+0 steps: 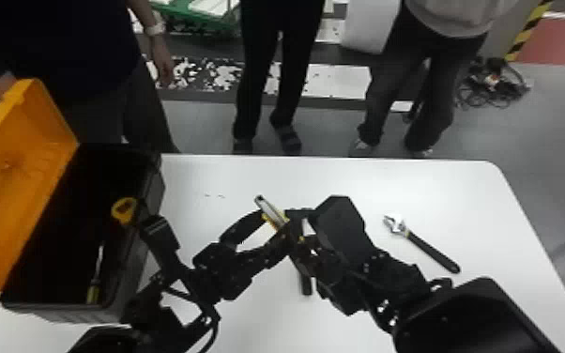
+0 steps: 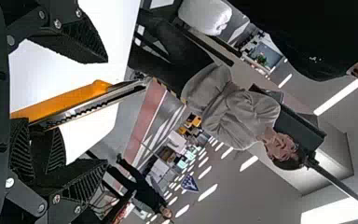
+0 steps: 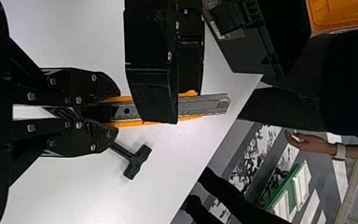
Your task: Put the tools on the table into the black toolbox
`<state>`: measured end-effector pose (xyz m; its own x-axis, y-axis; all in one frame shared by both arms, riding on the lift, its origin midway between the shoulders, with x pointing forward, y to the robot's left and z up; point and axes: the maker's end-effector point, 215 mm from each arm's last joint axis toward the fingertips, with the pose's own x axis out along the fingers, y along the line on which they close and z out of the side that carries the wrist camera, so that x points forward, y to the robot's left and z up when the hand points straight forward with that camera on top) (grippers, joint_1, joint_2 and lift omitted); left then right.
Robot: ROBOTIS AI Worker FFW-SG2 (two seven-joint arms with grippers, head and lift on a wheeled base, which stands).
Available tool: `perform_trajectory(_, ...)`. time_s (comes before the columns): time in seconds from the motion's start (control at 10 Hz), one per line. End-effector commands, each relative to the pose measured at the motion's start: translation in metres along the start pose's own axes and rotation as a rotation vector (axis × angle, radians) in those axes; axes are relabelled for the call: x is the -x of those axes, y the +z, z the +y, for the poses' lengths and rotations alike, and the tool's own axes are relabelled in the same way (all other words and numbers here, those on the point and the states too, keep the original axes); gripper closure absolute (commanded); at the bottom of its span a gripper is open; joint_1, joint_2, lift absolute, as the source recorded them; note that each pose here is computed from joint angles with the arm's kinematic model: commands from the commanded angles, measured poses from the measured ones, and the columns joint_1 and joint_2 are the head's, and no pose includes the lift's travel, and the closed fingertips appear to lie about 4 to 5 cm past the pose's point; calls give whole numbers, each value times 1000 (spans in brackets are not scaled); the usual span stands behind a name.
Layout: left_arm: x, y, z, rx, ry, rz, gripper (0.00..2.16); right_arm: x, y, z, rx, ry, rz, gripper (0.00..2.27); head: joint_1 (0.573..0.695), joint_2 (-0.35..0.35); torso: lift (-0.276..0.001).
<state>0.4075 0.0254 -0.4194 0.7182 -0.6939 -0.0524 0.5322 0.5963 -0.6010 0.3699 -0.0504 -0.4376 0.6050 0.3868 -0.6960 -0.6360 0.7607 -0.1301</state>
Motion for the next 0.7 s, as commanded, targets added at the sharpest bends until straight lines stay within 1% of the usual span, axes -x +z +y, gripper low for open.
perform_trajectory(0.0,-1,1,-3,4,-15,0,407,-1,1,4,3,7,1,2246,695,-37,-39)
perform_trajectory(0.1,-2,2,-6,9,-28,-5,647,-2,1,5,6,6,2,2246,695,-36,-39)
perform_trajectory(0.3,-2,5,-11,12,-53,-10,1507,-2,6,5,7,2,-6,2246,695,-37,-39)
perform_trajectory(0.4,-2,4,-14,10,-65,-8,1798,-2,6,3,5,-3,-5,2246,695,-38,-39)
perform_trajectory(0.5,-3,0,-16,11,-79,12,1932,-3,6,1,1,-14,-3,2246,695,-39,-39)
perform_trajectory(0.6,-4,-4,-20,12,-100,35,2003,-3,7,0,1,-16,-5,2246,695,-42,-39)
